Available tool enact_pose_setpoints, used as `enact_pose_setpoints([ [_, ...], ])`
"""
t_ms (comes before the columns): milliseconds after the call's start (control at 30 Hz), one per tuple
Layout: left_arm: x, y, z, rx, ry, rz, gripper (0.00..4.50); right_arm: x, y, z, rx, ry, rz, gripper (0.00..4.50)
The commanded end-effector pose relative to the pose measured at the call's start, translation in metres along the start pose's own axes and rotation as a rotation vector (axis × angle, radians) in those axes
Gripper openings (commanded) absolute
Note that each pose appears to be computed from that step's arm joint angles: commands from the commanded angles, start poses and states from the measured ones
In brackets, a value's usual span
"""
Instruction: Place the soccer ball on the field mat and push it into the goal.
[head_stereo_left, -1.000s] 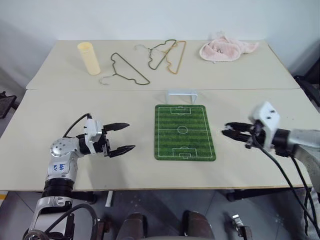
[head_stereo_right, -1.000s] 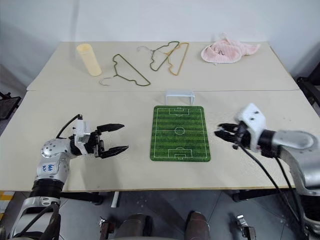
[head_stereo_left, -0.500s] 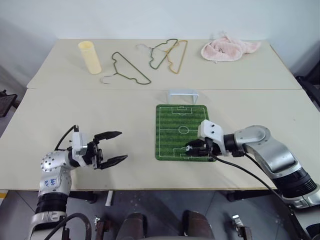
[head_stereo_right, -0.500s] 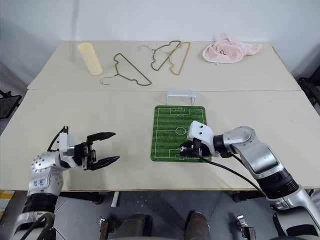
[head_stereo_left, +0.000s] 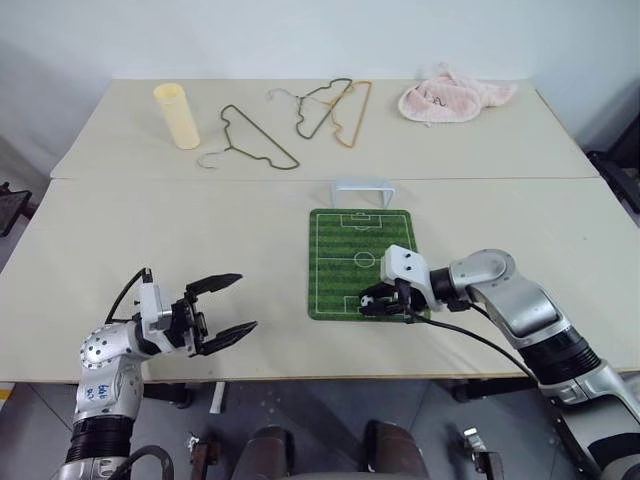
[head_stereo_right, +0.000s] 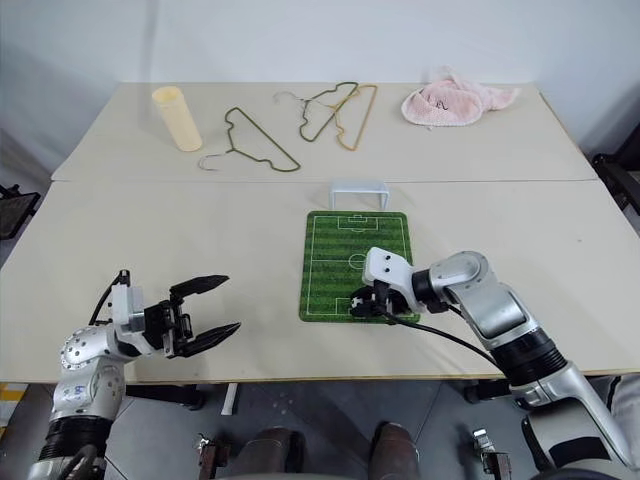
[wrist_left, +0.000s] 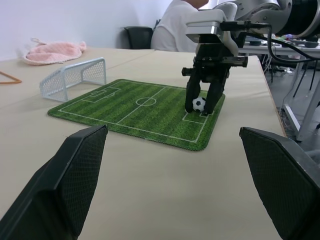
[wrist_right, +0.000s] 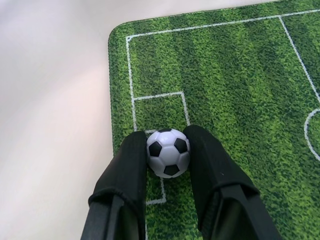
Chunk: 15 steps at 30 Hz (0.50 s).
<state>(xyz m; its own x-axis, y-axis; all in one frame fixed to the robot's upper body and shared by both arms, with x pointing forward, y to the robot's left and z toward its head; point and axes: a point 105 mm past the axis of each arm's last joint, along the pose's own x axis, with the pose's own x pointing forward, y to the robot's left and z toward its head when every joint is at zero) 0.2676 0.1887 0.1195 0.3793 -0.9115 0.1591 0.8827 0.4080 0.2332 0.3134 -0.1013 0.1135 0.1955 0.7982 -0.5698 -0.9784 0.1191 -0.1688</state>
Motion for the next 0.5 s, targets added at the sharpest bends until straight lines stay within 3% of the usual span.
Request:
enact_pose_setpoints([
  [33,0.005,0.003,0.008,0.033,-0.021,-0.002,4.5,-0.001,-0.001,0.001,-0.018,0.001,0.004,1.19],
  [167,0.009,0.006,0.008,0.035,-0.022,0.002,4.5,-0.003,0.001,0.0,-0.02,0.0,0.01,2.47],
  [500,0.018,0.013,0.007,0.04,-0.04,-0.008,4.5,-0.007,-0.004,0.01,-0.04,-0.032,-0.017,2.47],
])
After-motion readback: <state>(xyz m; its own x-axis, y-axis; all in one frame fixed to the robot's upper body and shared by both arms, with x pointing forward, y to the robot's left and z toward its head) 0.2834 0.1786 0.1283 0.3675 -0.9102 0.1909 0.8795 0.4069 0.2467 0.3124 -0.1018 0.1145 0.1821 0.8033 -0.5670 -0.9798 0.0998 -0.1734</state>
